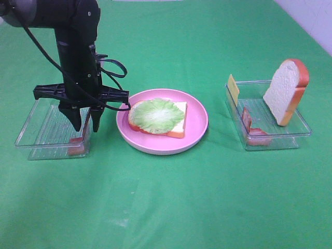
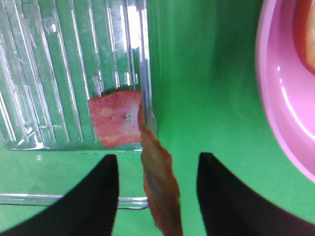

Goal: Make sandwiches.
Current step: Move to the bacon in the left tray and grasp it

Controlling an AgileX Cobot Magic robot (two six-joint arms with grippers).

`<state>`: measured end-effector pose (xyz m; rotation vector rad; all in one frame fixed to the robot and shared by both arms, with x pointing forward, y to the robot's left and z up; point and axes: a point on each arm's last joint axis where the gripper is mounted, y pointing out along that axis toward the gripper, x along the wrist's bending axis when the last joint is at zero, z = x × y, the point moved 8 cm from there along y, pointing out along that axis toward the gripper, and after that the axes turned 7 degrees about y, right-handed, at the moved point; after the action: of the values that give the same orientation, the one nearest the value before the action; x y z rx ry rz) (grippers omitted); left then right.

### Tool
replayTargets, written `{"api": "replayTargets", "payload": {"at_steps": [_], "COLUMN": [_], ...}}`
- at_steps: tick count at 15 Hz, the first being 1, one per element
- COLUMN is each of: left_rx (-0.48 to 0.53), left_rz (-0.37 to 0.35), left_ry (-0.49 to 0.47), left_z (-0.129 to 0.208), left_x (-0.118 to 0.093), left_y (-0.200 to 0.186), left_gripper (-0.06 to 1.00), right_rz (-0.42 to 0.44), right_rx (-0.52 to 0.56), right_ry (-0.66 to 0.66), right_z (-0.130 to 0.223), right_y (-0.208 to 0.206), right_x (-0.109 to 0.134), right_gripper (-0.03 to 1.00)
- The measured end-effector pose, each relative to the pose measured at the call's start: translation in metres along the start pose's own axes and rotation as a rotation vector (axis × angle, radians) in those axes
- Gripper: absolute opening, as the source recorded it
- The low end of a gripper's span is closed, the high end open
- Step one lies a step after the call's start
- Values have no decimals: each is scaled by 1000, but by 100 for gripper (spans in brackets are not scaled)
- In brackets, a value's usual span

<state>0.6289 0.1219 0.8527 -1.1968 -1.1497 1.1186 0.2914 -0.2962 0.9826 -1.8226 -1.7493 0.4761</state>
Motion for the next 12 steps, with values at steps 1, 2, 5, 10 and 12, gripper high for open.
{"api": "replayTargets", "payload": {"at_steps": [1,2,5,10,12], "left_rx": [0,0,-1,1,-43], "left_rz": [0,0,-1,-1,13], "left_ry": [0,0,0,16,70], "left_z": [0,0,0,-1,-11], "left_x": [0,0,0,0,-3], "left_y": [0,0,0,-3,-16], "left_gripper": [19,10,0,0,0], "right_rz": [0,0,0,0,0], "right_rx": [0,0,0,0,0], "right_ry": [0,0,0,0,0], "right_z": [0,0,0,0,0], "right_y": [0,0,0,0,0], "right_x": [0,0,0,0,0], "right_gripper": [96,96,96,96,96]}}
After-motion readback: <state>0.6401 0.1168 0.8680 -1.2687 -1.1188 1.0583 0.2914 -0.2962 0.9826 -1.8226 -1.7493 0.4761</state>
